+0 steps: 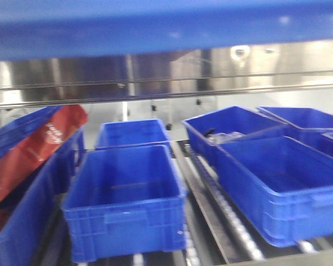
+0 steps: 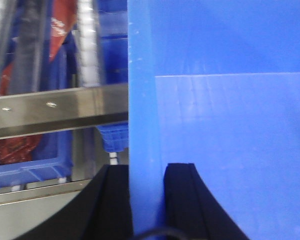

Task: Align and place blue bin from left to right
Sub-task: 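Carry the blue bin toward the other roller rack of blue bins, then push the held blue bin onto the rack's roller lane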

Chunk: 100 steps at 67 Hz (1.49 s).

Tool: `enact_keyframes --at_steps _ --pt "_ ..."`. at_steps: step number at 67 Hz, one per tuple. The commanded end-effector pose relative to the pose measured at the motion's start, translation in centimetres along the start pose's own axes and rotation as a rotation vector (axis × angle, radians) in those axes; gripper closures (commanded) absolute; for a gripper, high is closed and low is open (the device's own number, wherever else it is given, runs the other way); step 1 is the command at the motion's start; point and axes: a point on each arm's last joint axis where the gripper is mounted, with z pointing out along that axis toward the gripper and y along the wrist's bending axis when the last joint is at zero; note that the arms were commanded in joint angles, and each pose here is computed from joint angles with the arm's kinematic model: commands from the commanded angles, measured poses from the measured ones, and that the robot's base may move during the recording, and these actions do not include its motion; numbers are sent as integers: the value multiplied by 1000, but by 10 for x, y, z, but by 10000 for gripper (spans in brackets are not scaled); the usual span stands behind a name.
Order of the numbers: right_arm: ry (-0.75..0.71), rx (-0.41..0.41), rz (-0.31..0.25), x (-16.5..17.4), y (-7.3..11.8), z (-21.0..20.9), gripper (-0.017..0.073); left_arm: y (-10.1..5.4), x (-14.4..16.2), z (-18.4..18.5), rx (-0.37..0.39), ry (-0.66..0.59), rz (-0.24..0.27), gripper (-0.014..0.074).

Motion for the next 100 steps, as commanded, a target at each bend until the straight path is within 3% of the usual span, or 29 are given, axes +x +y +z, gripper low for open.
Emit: enact_keyframes --at_steps 1,100 --pt "-98 -29 29 -9 1 -5 629 -4 -6 -9 77 -60 -3 704" --pt "-98 -29 29 -9 1 -5 629 -2 -7 -9 62 -77 5 704"
